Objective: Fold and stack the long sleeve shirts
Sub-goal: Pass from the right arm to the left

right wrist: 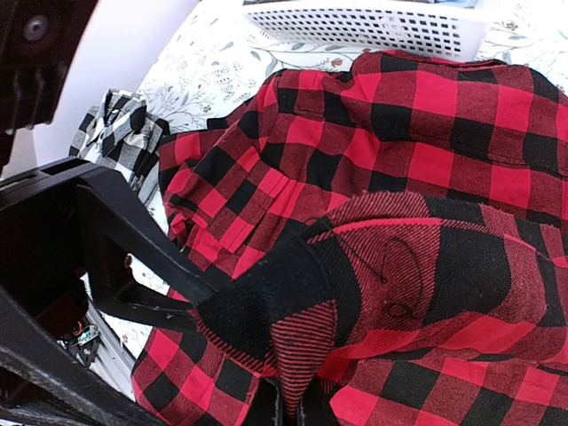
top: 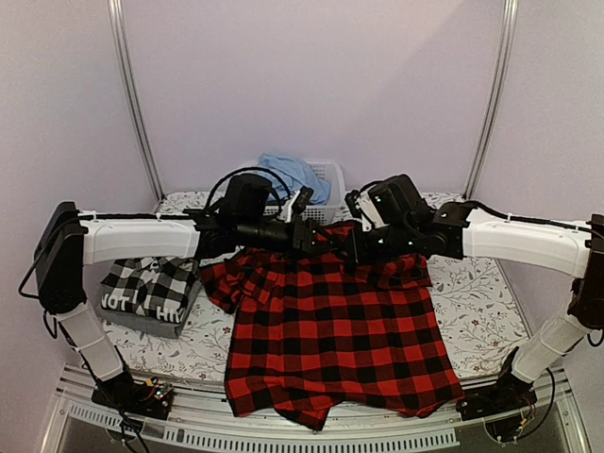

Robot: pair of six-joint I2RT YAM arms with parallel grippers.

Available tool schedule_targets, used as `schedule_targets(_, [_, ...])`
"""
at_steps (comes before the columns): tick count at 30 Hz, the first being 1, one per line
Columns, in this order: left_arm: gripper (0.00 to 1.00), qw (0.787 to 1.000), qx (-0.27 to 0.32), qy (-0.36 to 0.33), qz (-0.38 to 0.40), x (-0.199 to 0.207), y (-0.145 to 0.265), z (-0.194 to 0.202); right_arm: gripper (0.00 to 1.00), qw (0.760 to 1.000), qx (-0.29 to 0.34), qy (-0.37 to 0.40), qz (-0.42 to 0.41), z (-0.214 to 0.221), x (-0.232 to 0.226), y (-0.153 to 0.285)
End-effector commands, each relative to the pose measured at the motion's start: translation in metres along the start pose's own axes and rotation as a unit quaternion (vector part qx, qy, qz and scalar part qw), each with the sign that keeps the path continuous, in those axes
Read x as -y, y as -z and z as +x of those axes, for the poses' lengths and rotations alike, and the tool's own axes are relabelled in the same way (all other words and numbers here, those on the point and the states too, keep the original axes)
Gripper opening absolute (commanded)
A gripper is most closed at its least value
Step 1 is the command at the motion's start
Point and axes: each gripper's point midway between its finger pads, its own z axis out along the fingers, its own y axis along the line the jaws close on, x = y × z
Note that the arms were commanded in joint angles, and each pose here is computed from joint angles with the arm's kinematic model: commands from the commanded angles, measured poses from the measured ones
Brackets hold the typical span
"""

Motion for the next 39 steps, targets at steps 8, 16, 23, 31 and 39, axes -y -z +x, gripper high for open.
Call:
schedule_targets(8, [0.35, 0.999, 0.01, 0.04, 0.0, -0.012, -0.015, -0.008, 0.03, 1.0, 0.0, -0.008, -0.03, 0.005, -0.006, -0.008])
schedule_targets(16, [0.02, 0.999, 0.011, 0.043, -0.013, -0.021, -0.017, -0.01, 0.05, 0.999, -0.01, -0.007, -0.034, 0.012, -0.005, -0.014])
schedule_targets(23, [0.0, 0.998, 0.016, 0.04, -0.036, -0.03, -0.011, -0.01, 0.22, 1.0, -0.007, -0.007, -0.027, 0.011, -0.002, -0.014])
schedule_targets(31, [0.0, 0.997, 0.021, 0.04, -0.057, -0.043, 0.002, -0.009, 0.49, 1.0, 0.015, -0.004, -0.003, 0.001, 0.008, -0.001])
schedule_targets(39, [0.0, 0.995, 0.041, 0.044, -0.079, -0.053, 0.028, -0.009, 0.62, 0.997, 0.051, -0.047, 0.038, -0.02, 0.06, 0.024])
